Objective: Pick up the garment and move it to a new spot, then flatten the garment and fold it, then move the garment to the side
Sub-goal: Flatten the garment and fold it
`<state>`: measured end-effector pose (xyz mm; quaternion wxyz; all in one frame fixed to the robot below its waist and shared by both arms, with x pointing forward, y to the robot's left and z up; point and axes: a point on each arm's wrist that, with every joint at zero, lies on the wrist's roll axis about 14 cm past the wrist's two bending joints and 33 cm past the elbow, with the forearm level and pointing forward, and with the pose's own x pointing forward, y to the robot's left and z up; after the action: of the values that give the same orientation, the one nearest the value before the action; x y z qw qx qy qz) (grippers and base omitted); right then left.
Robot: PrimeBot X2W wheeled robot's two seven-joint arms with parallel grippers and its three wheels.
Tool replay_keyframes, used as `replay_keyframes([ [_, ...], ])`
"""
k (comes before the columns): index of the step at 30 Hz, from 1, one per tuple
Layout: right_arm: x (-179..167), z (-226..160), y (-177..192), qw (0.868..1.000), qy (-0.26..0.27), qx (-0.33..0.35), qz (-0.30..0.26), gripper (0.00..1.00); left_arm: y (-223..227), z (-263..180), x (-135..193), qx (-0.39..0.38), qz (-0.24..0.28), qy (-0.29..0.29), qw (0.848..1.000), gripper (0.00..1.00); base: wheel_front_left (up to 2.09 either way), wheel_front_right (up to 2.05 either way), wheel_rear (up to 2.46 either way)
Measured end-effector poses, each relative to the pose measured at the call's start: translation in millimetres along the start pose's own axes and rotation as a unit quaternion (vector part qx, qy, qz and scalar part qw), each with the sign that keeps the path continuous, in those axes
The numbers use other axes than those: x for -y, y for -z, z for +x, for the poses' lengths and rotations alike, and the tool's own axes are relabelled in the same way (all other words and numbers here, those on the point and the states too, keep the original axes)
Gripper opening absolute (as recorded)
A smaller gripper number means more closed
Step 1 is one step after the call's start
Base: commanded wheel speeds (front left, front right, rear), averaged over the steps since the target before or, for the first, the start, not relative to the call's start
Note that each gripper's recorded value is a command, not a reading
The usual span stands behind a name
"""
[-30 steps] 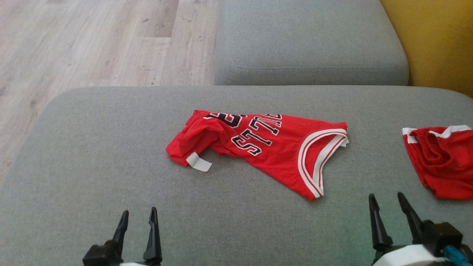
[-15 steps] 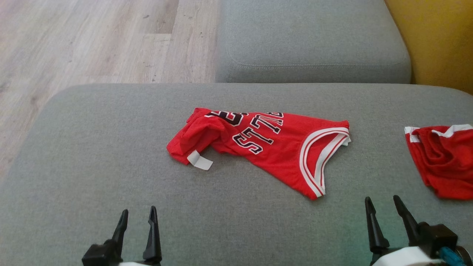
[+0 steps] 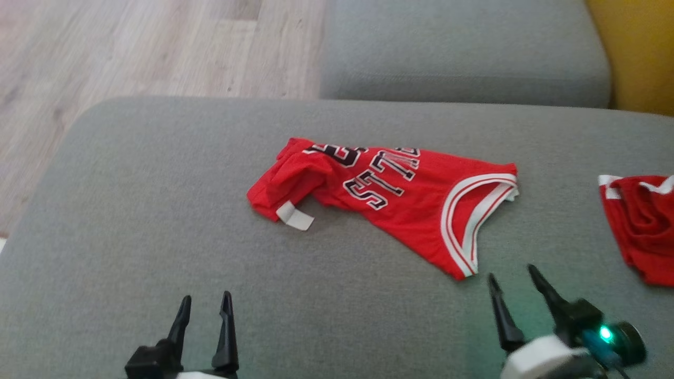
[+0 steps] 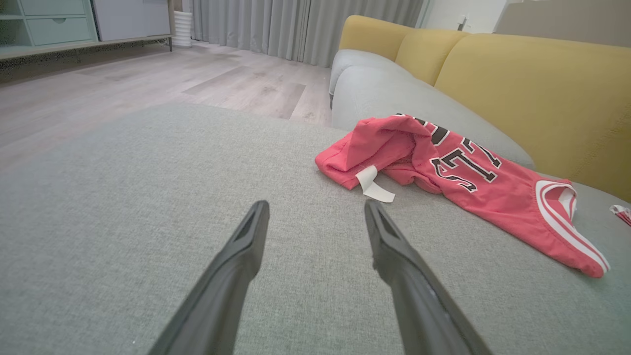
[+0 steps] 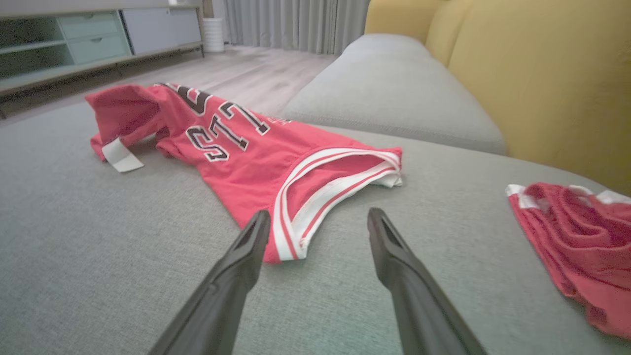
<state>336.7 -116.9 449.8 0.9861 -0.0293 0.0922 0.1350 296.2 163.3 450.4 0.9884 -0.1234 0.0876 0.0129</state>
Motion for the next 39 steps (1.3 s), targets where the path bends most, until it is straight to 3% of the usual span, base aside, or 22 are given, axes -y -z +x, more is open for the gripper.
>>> replay_keyframes([
  [7,-27,36,23,0.995,-0.057,-0.056,-0.066,1.0,7,6,-6,-0.015,-0.006,-0.019,1.0,1.0,0.0,0.0,0.0],
  [13,-25,71,56,0.983,-0.087,-0.119,-0.105,1.0,13,19,-13,-0.026,-0.013,-0.042,0.999,1.0,0.0,0.0,0.0],
  [14,-25,76,60,0.982,-0.089,-0.129,-0.107,0.95,15,19,-15,-0.03,-0.013,-0.046,0.998,1.0,0.0,0.0,0.0],
  [15,-26,80,63,0.981,-0.091,-0.134,-0.106,0.66,17,20,-16,-0.033,-0.015,-0.048,0.998,1.0,0.0,0.0,0.0],
  [17,-27,86,66,0.98,-0.094,-0.143,-0.105,0.31,19,19,-19,-0.036,-0.016,-0.055,0.998,1.0,0.0,0.0,0.0],
  [18,-29,88,66,0.98,-0.096,-0.143,-0.103,0.0,20,19,-20,-0.037,-0.017,-0.057,0.998,1.0,0.0,0.0,0.0],
  [29,-51,61,-3,0.993,-0.104,-0.035,-0.044,0.0,4,20,-11,-0.003,-0.009,-0.034,0.999,1.0,0.0,0.0,0.0],
  [39,-58,15,-113,0.99,-0.114,0.086,-0.023,0.0,2,11,2,0.006,-0.009,-0.011,1.0,1.0,0.0,0.0,0.0],
])
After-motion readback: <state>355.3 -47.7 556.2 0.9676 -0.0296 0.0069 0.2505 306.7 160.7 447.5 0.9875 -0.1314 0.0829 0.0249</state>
